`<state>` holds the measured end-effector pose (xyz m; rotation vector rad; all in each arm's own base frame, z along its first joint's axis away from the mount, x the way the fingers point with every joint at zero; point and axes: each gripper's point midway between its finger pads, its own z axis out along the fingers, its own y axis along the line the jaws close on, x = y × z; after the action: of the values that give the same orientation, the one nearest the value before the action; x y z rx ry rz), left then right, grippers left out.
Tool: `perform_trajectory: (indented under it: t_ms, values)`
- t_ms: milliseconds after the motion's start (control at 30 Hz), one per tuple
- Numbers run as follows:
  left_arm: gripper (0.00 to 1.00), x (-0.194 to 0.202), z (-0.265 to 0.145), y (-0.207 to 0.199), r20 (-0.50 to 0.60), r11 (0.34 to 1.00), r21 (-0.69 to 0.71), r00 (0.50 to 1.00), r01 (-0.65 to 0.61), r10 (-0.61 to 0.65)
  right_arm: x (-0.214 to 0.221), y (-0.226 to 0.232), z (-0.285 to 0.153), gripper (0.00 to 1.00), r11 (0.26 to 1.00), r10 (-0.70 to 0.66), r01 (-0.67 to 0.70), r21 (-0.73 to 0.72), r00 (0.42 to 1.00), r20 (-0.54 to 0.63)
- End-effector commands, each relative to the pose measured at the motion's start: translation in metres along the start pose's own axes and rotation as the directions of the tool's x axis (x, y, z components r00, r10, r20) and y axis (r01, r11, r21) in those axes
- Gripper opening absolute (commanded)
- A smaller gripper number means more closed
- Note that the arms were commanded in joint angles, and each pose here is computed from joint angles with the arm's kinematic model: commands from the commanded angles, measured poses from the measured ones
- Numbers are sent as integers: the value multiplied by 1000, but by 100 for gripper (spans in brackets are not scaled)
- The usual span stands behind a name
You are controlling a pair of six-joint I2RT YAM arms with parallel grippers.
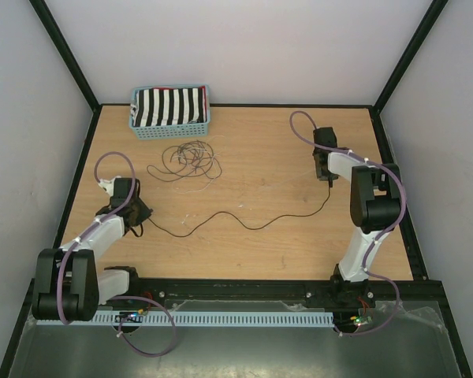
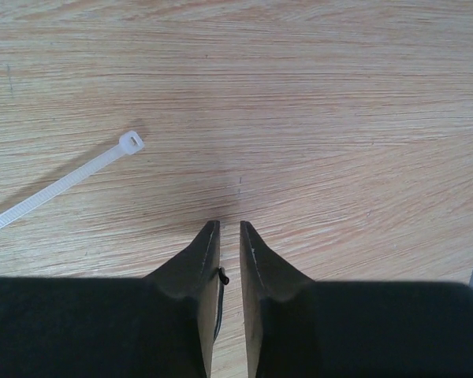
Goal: Zip-tie the wires
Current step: Straighten the cable at the center of the board.
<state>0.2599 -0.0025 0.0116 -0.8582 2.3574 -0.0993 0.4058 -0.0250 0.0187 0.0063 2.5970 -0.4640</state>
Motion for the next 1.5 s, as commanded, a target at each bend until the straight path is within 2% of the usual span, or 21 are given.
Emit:
perform_trajectory:
  t_ms: [0, 100, 200, 233, 367, 533, 667, 933, 1167, 1333, 1467]
  values:
    - [14, 4, 2, 8, -16, 999, -37, 1000, 1, -1, 20, 6, 7, 28, 999, 20, -22, -33, 998, -64]
    - [18, 5, 1, 9, -16, 999, -38, 1000, 4, -4, 20, 6, 7, 30, 999, 25, -28, -38, 998, -63]
    - [26, 4, 0, 8, -13, 999, -38, 1000, 6, -7, 15, 7, 3, 36, 998, 32, -34, -50, 998, -51]
    - [29, 3, 0, 8, -11, 999, -34, 1000, 9, -9, 14, 9, 1, 38, 997, 38, -41, -65, 998, -46]
    - [32, 0, -2, 6, 1, 999, -27, 1000, 17, -17, 4, 20, -10, 42, 986, 72, -75, -148, 997, -26]
    - [40, -7, -5, 2, 17, 1000, -18, 1000, 23, -23, -3, 35, -22, 54, 964, 102, -103, -244, 995, -17]
    - [52, -21, -12, -3, 50, 999, -1, 998, 37, -37, -12, 47, -35, 65, 937, 117, -110, -331, 993, 2]
    - [68, -67, -36, -16, 132, 991, 89, 985, 97, -108, -37, 58, -66, 76, 885, 152, -105, -453, 986, 69]
    - [75, -108, -44, -36, 164, 990, 126, 984, 56, -77, -49, 73, -92, 84, 817, 174, -80, -571, 978, 112]
    - [75, -126, -35, -62, 113, 983, 178, 993, -38, 18, -56, 80, -112, 84, 767, 197, -63, -638, 970, 141]
    - [75, -130, -18, -77, 27, 974, 197, 993, -116, 112, -55, 78, -118, 85, 767, 197, -52, -639, 968, 158]
